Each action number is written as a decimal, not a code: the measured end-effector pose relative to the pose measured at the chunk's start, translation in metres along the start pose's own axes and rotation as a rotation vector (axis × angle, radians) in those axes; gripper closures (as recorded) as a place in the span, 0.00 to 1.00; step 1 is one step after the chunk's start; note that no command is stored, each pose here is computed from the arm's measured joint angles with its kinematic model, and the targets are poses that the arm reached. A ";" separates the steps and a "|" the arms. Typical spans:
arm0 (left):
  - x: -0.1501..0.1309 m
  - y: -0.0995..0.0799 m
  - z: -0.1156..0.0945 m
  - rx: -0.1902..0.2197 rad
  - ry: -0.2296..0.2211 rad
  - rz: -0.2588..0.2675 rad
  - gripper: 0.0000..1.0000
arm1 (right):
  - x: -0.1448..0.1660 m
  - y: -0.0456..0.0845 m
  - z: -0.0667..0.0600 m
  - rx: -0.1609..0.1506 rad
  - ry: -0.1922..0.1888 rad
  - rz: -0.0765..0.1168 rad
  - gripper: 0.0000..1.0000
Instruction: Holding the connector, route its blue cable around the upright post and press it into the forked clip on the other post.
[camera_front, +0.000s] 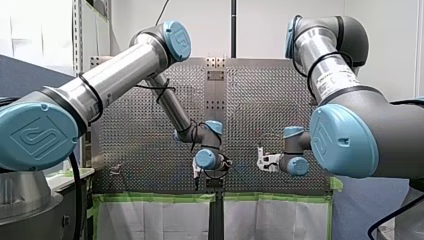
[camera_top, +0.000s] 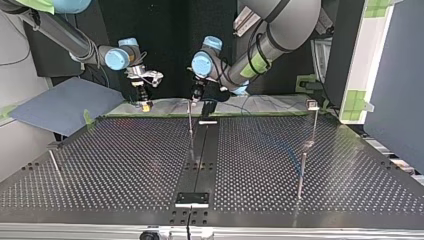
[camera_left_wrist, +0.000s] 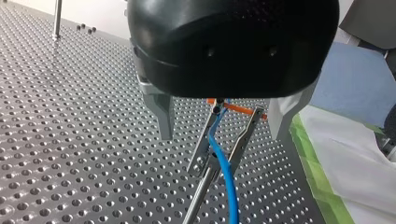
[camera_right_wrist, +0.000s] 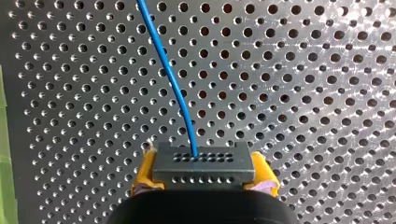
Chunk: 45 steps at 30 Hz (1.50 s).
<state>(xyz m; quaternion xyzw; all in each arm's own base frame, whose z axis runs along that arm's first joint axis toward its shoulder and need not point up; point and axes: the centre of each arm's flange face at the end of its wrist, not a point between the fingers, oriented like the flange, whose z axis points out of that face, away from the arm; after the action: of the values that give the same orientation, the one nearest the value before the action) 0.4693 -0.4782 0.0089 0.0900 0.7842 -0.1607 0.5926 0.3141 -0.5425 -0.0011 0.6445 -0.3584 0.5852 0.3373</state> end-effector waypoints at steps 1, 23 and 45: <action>0.000 0.000 0.000 0.000 0.000 0.000 0.00 | 0.000 0.000 0.000 0.000 0.000 0.000 1.00; -0.015 -0.002 -0.014 -0.023 -0.028 0.000 0.00 | 0.000 0.001 0.000 0.002 0.000 0.002 1.00; -0.071 0.006 -0.084 -0.021 -0.120 -0.084 0.00 | 0.000 0.001 0.000 0.006 0.002 0.003 1.00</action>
<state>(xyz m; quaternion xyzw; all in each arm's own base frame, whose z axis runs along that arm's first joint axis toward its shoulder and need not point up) 0.4161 -0.4386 0.0971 0.0408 0.7521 -0.1822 0.6320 0.3133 -0.5431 -0.0011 0.6444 -0.3575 0.5873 0.3347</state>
